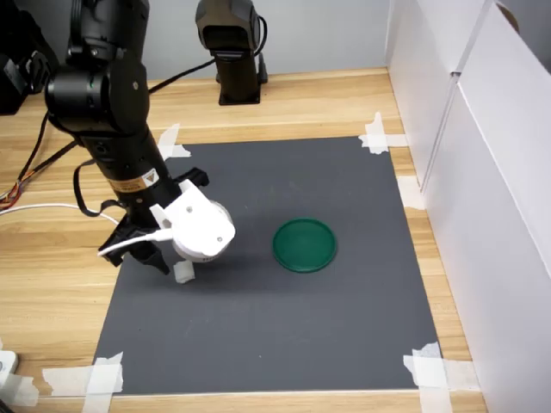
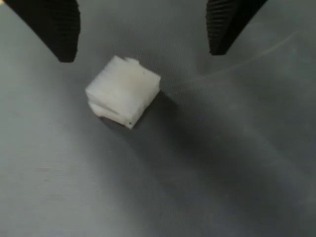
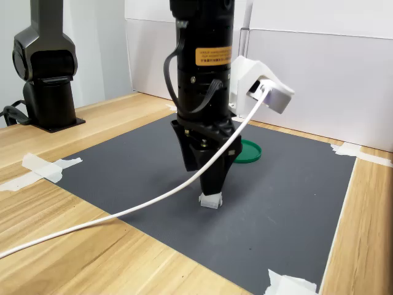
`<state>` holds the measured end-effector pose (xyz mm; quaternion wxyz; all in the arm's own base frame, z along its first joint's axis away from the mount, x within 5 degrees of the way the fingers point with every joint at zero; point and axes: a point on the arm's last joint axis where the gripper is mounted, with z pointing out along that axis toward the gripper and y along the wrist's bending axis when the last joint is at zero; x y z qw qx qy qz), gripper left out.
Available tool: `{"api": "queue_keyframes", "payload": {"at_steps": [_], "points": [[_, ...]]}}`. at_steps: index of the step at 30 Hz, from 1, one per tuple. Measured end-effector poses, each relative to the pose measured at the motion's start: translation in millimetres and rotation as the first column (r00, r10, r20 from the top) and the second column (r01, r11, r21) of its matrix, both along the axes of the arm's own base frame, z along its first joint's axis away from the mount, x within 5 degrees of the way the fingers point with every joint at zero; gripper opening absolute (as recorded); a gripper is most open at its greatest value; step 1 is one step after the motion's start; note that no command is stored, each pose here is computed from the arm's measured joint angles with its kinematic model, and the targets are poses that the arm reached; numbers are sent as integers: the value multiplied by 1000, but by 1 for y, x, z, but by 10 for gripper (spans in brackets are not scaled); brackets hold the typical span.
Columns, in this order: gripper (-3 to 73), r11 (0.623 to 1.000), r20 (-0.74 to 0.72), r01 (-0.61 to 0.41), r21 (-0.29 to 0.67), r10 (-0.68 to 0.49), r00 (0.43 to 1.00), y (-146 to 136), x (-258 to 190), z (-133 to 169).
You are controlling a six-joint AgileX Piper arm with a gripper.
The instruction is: Grasp a white terminal and put it in the green lid.
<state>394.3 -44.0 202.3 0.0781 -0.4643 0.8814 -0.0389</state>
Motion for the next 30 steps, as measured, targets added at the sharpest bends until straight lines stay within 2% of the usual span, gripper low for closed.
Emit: {"api": "queue_keyframes", "payload": {"at_steps": [9,12,16,22,23,30], "points": [[628,1000,3,-1,-5,1,1000,-1,7,-15],[602,1000,-3,-1,-5,1,1000,-1,7,-18],[518,1000,-6,-1,-4,1,1000,-1,7,-19],[291,1000,-6,-1,-5,1,1000,-1,7,-19],[272,1000,-7,-2,-7,2,1000,-2,7,-19],[273,1000,33,-1,-1,1,999,0,3,0]]}}
